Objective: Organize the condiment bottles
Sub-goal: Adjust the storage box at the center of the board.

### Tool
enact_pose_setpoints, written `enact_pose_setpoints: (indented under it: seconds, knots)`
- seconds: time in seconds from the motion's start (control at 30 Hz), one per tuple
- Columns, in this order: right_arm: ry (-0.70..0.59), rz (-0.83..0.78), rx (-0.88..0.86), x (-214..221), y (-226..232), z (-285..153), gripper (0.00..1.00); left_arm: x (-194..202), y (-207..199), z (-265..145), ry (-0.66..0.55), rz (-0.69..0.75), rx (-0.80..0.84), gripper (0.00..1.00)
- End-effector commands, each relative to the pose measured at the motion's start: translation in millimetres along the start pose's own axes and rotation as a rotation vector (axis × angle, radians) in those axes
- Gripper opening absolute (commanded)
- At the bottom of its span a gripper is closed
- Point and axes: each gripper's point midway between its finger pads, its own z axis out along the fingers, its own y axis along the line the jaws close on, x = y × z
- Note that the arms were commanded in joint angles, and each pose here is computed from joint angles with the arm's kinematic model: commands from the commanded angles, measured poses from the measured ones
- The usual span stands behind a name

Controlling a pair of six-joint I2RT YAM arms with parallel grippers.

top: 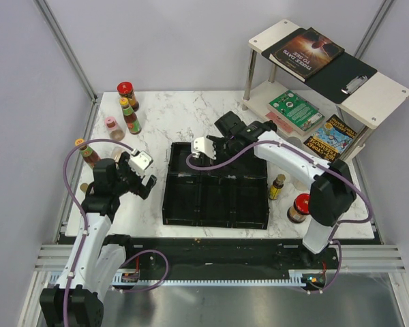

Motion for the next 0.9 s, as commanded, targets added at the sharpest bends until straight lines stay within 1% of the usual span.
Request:
enact_pose_setpoints:
  seconds: [0.0, 0.2, 0.47, 0.63, 0.87]
  knots:
    - [-0.06, -0.004, -0.02, -17.6, -5.5, 8.2, 0.98, -4.2, -0.4, 0.2, -0.024, 0.003, 0.004, 0.99]
    - [-0.044, 0.021, -0.101, -7.6, 1.2, 42.7, 0.98, -7.0, -1.3, -1.4, -0.038, 0.008, 0.005, 0.99]
    - [-0.009, 0.015, -0.169, 1.9, 16.9, 74.3, 0.98, -7.5, -1.8, -1.9, -0.042, 0.011, 0.006, 0.99]
    - [0.011, 0.007, -0.205, 6.3, 30.6, 85.0, 0.98, -4.8, 4.0, -4.2, -0.038, 0.001, -0.015, 0.99]
    - [0.061, -0.049, -0.26, 14.4, 61.9, 90.4, 0.98, -5.9, 4.5, -4.9, -0.043, 0.003, -0.018, 0.99]
